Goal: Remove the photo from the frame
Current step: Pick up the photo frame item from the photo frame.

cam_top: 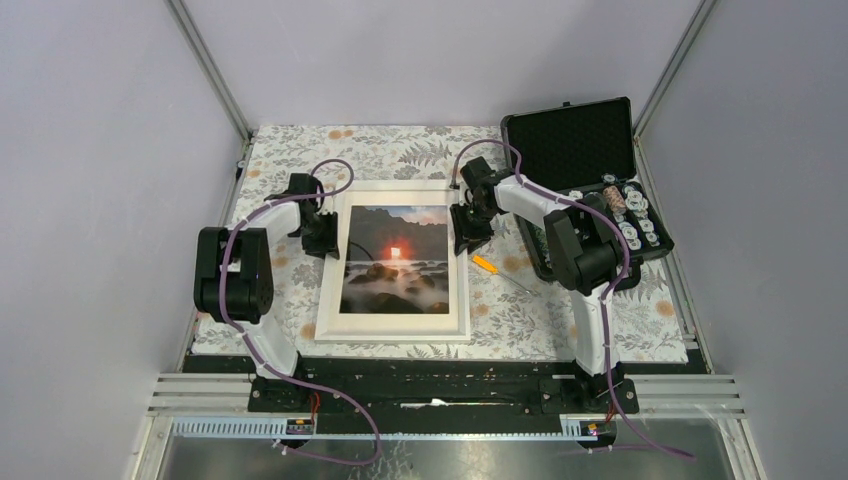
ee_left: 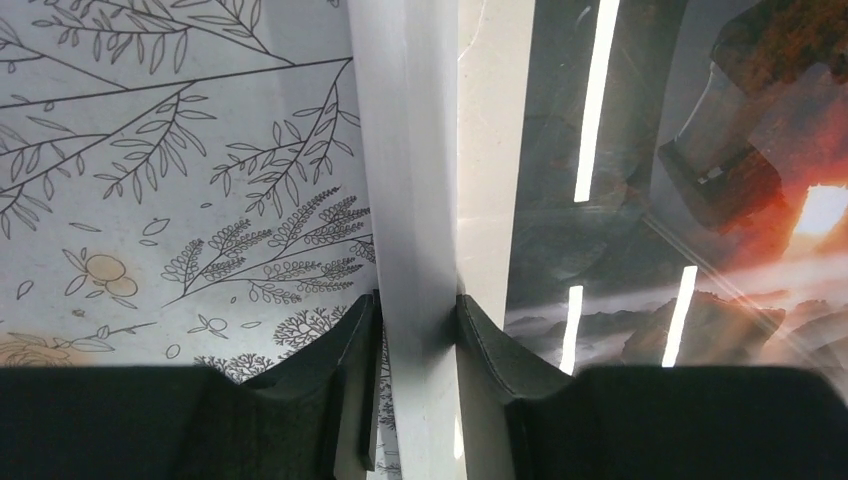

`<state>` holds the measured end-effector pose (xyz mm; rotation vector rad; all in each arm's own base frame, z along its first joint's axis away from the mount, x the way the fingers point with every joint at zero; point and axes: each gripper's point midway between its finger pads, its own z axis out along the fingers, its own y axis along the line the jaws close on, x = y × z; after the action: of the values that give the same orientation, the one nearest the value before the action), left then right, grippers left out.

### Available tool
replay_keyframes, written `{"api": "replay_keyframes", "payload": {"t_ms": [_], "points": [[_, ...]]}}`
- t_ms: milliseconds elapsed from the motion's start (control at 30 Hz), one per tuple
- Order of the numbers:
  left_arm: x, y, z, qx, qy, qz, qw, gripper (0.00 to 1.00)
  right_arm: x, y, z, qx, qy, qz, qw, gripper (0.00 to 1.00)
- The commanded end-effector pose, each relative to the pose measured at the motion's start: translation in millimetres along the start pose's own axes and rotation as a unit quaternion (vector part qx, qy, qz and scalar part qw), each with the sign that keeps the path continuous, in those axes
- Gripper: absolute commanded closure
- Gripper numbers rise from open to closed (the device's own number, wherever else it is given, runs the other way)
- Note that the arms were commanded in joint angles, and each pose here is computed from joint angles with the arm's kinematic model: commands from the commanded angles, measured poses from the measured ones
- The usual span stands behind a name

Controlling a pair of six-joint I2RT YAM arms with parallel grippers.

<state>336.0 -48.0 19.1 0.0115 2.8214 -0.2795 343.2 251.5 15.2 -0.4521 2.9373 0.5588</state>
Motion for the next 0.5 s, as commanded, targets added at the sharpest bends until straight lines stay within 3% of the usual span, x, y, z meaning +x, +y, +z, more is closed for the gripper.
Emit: {"api": "replay_keyframes", "payload": {"t_ms": [0, 200, 467], "points": [[-6.5, -7.7, -5.0, 0.021, -0.018, -0.002, 1.0, 0.73, 0.3, -0.7, -1.5, 0.014, -0.001, 0.002, 1.0, 0.7], [-18.8, -8.3, -27.6, 0.01, -0.028, 0.006, 1.0, 0.86, -4.8, 7.3, -22.4, 0.008, -0.02, -0.007, 1.0, 1.0], [-23.8, -10.6, -50.8, 0.004, -0.022, 0.007, 1.0, 1.0, 1.6, 15.3, -40.8, -0.002, -0.024, -0.008, 1.0, 1.0]]}}
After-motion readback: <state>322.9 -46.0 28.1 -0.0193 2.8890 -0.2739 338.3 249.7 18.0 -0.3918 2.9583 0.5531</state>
